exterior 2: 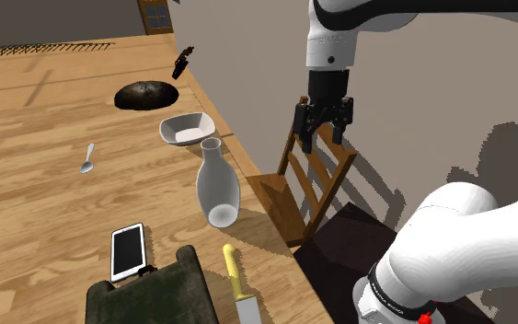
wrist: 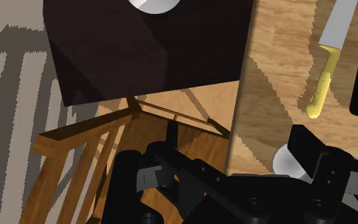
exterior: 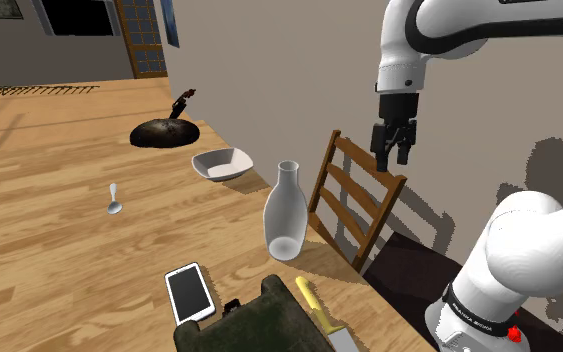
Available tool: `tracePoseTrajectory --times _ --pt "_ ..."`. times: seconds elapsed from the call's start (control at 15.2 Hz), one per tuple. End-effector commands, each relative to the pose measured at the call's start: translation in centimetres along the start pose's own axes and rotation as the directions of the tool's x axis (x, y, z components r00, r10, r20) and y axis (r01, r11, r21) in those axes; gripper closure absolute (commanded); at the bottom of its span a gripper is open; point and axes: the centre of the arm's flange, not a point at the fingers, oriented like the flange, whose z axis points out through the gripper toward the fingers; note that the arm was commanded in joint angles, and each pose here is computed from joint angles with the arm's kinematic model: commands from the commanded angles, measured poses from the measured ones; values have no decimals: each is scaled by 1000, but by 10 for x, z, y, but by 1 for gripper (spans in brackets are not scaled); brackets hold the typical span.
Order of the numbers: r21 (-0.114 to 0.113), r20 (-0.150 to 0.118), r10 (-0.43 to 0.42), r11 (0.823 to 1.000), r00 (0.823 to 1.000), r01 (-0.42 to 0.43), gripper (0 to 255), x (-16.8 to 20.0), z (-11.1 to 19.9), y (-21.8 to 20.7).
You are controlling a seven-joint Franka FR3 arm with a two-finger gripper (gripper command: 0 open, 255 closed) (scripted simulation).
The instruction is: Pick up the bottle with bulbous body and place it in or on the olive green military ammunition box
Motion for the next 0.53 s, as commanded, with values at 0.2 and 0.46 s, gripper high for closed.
tracePoseTrajectory --times 0.2,0.46 --pt "-24 -34 -20 1000 999 20 0 16 -5 -37" --pt "-56 -78 -49 997 996 44 0 35 -11 -86"
